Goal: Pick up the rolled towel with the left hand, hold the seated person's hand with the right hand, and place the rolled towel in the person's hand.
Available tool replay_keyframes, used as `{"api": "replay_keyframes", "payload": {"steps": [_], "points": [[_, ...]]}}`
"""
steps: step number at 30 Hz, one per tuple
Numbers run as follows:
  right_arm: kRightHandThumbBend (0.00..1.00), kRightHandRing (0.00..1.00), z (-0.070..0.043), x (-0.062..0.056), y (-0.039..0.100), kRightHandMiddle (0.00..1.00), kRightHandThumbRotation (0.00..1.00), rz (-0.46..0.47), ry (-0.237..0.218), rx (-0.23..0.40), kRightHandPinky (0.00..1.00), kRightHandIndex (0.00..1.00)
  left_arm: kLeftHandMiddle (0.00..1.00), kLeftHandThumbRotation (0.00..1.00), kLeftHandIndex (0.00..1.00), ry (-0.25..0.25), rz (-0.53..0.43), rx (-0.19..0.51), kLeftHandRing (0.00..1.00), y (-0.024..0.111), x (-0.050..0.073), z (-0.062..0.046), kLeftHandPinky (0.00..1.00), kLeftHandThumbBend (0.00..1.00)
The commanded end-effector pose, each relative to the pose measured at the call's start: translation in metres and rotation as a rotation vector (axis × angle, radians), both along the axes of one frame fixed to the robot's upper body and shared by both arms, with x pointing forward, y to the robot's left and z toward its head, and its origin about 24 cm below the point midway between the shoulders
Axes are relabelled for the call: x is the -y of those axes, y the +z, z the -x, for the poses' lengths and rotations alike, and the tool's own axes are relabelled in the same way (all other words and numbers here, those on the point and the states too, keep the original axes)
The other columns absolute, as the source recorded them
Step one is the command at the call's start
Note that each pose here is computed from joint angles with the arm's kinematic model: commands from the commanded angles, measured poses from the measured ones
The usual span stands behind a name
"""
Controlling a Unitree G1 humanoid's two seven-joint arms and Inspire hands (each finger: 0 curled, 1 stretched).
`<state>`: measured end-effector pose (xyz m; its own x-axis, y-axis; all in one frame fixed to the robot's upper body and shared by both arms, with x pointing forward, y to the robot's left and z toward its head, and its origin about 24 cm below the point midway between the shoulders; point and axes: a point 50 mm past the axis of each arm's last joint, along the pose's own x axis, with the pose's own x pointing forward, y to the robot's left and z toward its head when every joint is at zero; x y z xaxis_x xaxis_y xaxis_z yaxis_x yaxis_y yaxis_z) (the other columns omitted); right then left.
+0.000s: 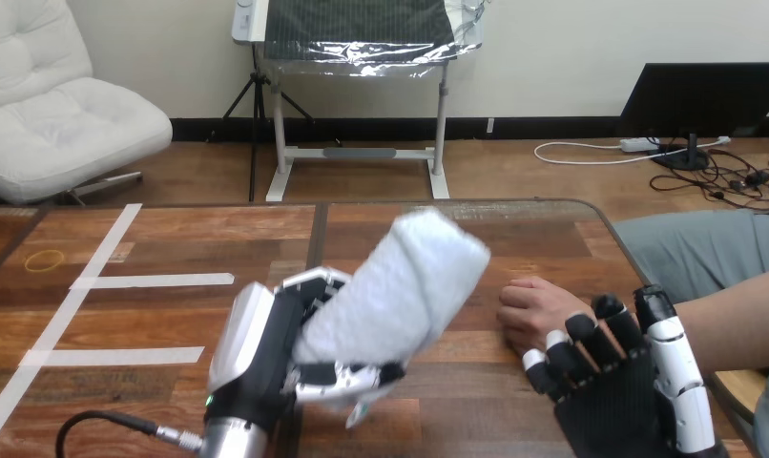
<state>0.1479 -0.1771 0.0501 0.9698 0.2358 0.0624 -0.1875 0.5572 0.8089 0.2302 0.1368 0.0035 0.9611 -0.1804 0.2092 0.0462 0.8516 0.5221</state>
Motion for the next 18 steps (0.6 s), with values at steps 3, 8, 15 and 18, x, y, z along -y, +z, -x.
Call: {"api": "replay_keyframes", "payload": {"steps": [3,8,15,18], "points": [[0.52,0.41,-0.032,0.007,0.03,0.52,0.36,0.146,-0.066,0.26,0.29,0.54,0.46,0.0,0.53,0.006,0.198,0.325,0.41,0.072,0.009,-0.02,0.39,0.53],[0.54,0.47,-0.037,0.014,0.036,0.58,0.35,0.331,-0.107,0.321,0.35,0.61,0.45,0.0,0.53,0.005,0.21,0.323,0.4,0.071,0.012,-0.019,0.39,0.52],[0.53,0.57,-0.043,0.019,0.045,0.67,0.32,0.582,-0.186,0.368,0.44,0.68,0.45,0.0,0.53,0.006,0.215,0.312,0.4,0.069,0.013,-0.018,0.38,0.52],[0.51,0.6,-0.045,0.021,0.049,0.7,0.31,0.678,-0.197,0.395,0.47,0.71,0.45,0.0,0.53,0.008,0.214,0.31,0.39,0.069,0.014,-0.018,0.38,0.51]]}}
